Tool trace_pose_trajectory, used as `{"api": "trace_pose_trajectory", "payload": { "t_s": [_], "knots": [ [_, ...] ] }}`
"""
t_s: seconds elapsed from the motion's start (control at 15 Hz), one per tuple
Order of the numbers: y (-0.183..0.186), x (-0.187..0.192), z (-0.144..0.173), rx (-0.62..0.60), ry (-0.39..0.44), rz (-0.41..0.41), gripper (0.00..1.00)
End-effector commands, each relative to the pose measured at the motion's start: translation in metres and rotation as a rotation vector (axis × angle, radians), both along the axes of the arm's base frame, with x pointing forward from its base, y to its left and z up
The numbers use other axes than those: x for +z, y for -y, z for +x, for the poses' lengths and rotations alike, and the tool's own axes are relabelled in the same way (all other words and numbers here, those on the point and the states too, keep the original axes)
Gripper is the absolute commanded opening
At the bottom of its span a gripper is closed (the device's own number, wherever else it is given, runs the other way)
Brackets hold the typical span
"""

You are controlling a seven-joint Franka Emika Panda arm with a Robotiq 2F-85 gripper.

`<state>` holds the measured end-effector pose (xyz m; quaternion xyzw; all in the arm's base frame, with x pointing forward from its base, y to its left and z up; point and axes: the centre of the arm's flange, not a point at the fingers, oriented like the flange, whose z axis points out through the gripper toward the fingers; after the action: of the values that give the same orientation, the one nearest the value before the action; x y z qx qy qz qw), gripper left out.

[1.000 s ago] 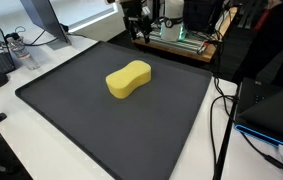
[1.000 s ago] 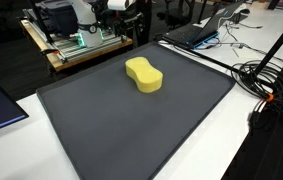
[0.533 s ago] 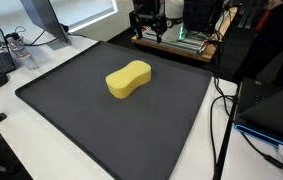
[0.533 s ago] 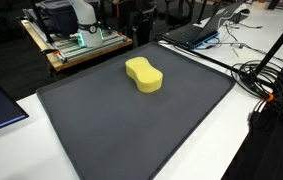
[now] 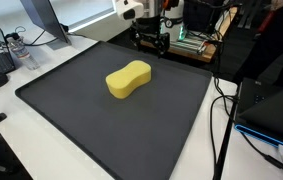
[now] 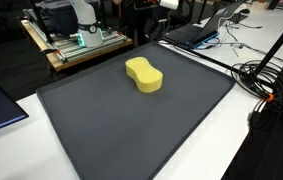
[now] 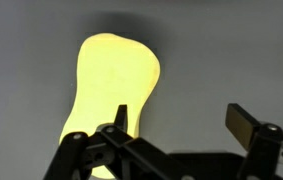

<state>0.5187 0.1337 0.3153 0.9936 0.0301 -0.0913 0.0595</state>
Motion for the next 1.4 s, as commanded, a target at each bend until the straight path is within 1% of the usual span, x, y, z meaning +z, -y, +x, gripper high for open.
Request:
{"api": "trace_pose_trajectory", "payload": {
  "t_s": [0.0, 0.33, 0.67, 1.0, 1.33],
  "knots": [
    [-0.024, -0.011, 0.052, 0.024, -0.034, -0.073, 1.00],
    [-0.035, -0.019, 0.103, 0.028, -0.048, -0.095, 1.00],
    [-0.028, -0.018, 0.152, -0.016, -0.030, -0.087, 1.00],
    [0.000, -0.014, 0.194, -0.082, -0.023, -0.093, 1.00],
    [0.037, -0.009, 0.218, -0.139, -0.021, -0.071, 1.00]
  ]
}}
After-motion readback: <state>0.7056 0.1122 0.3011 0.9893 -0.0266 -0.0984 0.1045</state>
